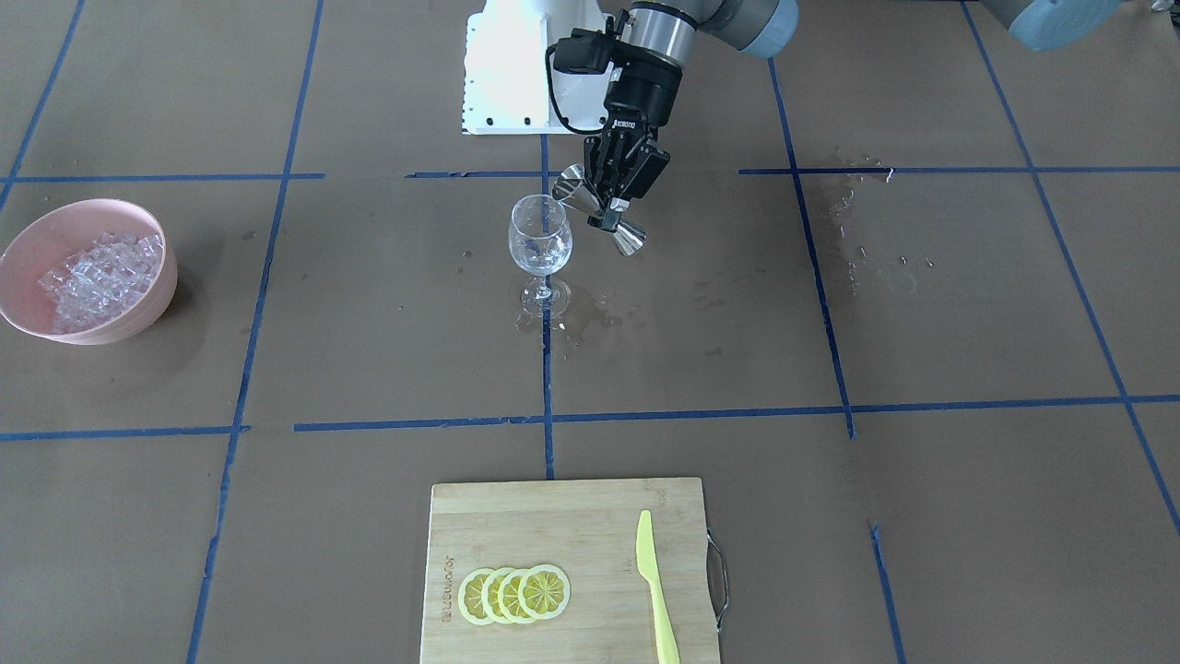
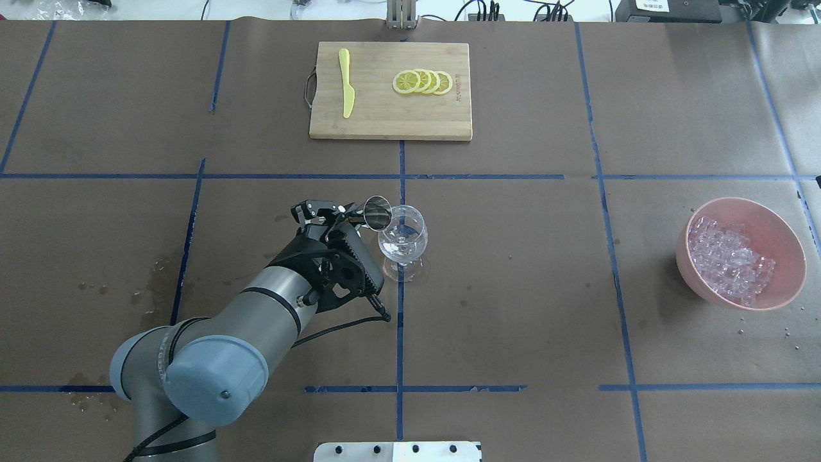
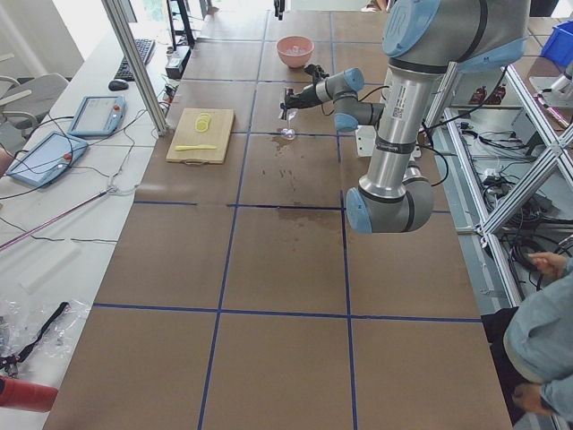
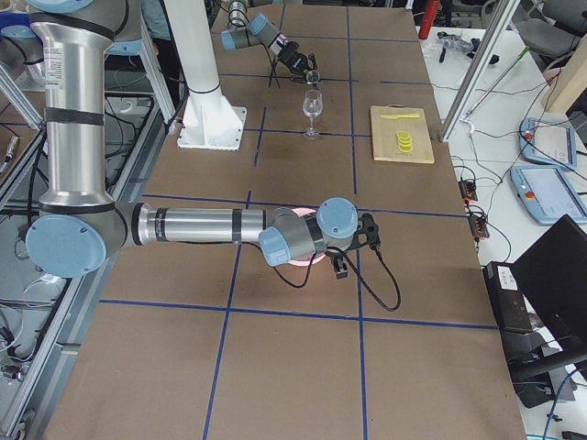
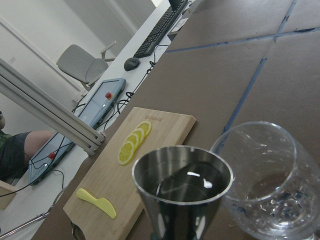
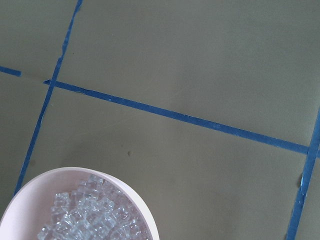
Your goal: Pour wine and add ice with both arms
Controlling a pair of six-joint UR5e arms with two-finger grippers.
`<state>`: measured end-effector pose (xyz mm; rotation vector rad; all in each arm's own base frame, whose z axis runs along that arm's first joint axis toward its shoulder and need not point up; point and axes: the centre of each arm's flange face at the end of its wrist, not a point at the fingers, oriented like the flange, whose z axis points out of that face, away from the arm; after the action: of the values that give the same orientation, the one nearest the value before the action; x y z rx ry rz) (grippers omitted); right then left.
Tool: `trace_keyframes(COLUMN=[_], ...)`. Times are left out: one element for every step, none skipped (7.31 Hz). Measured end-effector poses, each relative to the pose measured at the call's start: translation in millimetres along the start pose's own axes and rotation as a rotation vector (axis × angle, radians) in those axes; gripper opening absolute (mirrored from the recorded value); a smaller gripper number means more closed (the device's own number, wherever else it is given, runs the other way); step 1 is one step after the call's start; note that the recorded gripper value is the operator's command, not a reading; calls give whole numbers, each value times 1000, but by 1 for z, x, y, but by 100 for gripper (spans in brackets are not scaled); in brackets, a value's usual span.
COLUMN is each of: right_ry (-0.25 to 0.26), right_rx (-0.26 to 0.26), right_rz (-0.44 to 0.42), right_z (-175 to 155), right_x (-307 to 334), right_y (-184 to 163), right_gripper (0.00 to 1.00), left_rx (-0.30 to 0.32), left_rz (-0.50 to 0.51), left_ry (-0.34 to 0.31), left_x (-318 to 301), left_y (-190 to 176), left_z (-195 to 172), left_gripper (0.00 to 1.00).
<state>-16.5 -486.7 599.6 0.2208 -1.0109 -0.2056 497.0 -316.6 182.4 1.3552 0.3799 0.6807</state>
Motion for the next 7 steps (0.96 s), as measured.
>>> trace_keyframes(right_ry=[0,0,0,0,-1,-1,-2], right_rx=[0,0,0,0,0,1,0], right_rz=[0,0,0,0,-1,-1,-2], right_z=[0,0,0,0,0,0,0], right_x=[0,0,0,0,0,-1,-1], right_y=[0,0,0,0,0,0,0], right_gripper=[100,100,100,100,100,100,100], left_rx=[-21,-39,-62,-85,-105,-122,-138], left_rz=[65,124,178,231,283,328,367], left_ry=[4,15,38,53,61,64,67], left_x=[-2,-6,-9,-14,-17,-19,-20], left_y=[-4,-10,-14,-21,-29,-33,-34], left_z=[2,3,6,9,11,13,14], left_gripper=[0,0,0,0,0,0,0])
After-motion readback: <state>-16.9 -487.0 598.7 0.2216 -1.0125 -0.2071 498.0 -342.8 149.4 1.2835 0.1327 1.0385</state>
